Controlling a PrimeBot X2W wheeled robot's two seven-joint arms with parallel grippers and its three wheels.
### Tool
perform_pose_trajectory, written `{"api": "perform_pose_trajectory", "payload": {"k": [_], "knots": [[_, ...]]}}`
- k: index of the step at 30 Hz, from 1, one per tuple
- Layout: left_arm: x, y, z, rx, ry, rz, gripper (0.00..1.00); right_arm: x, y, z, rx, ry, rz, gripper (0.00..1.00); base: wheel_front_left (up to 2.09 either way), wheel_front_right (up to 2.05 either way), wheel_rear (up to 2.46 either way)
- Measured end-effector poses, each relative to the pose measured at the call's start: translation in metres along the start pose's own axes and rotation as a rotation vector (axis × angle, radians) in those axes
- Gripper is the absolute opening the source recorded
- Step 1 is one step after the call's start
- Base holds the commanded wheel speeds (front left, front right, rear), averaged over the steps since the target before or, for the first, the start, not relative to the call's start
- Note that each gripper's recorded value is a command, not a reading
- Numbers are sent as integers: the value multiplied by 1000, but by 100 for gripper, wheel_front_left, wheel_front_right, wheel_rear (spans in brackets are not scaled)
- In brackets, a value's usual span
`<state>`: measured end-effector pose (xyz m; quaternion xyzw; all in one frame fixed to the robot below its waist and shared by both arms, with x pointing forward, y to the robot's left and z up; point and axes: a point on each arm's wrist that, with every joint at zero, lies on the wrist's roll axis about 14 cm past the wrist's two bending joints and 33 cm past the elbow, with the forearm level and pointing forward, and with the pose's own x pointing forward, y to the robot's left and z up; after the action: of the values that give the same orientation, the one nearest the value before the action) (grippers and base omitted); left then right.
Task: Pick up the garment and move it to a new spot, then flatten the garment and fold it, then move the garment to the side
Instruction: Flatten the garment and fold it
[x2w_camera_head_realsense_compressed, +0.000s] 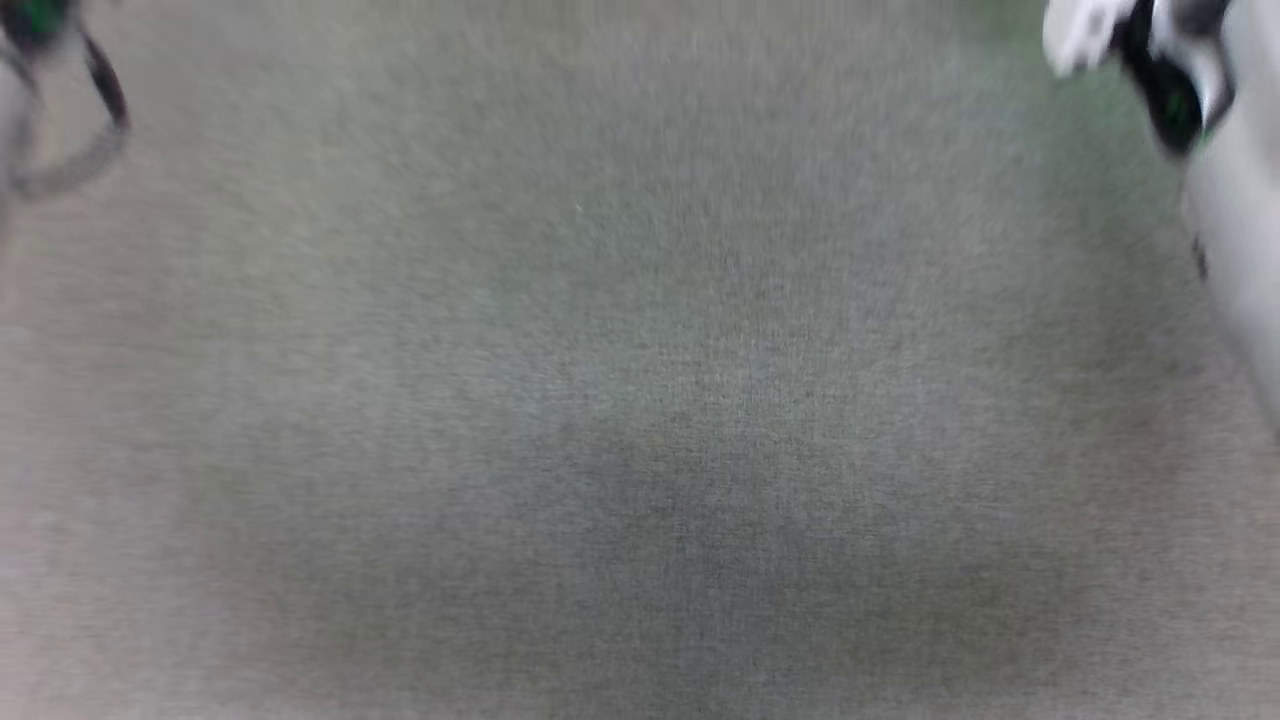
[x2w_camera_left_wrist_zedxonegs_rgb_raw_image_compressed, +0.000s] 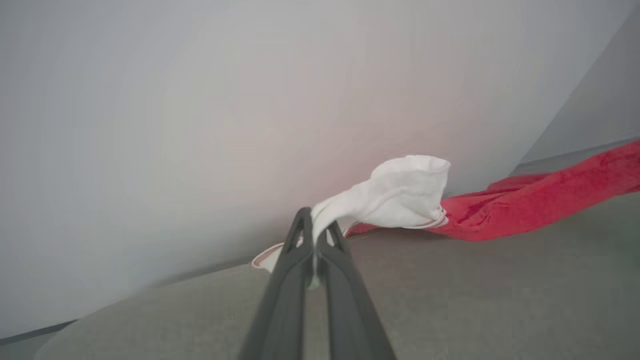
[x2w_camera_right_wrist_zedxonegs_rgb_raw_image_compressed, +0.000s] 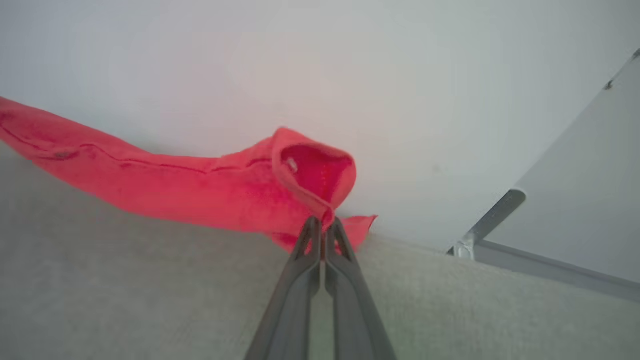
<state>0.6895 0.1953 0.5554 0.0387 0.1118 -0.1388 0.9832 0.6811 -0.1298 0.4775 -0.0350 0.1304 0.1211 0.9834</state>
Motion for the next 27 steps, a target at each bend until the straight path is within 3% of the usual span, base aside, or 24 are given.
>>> {"api": "perform_pose_trajectory", "payload": {"k": [6, 16, 27], "knots": [[-74, -17, -32, -45, 89, -40, 0, -71, 17, -26, 47, 110, 97, 0, 0, 0, 0], [-195, -53, -70, -117, 129, -43, 0, -196, 10, -64, 47, 231, 202, 0, 0, 0, 0], [-303, -92, -133, -207, 267, -3, 0, -269, 38, -106, 72, 370, 297, 0, 0, 0, 0]]}}
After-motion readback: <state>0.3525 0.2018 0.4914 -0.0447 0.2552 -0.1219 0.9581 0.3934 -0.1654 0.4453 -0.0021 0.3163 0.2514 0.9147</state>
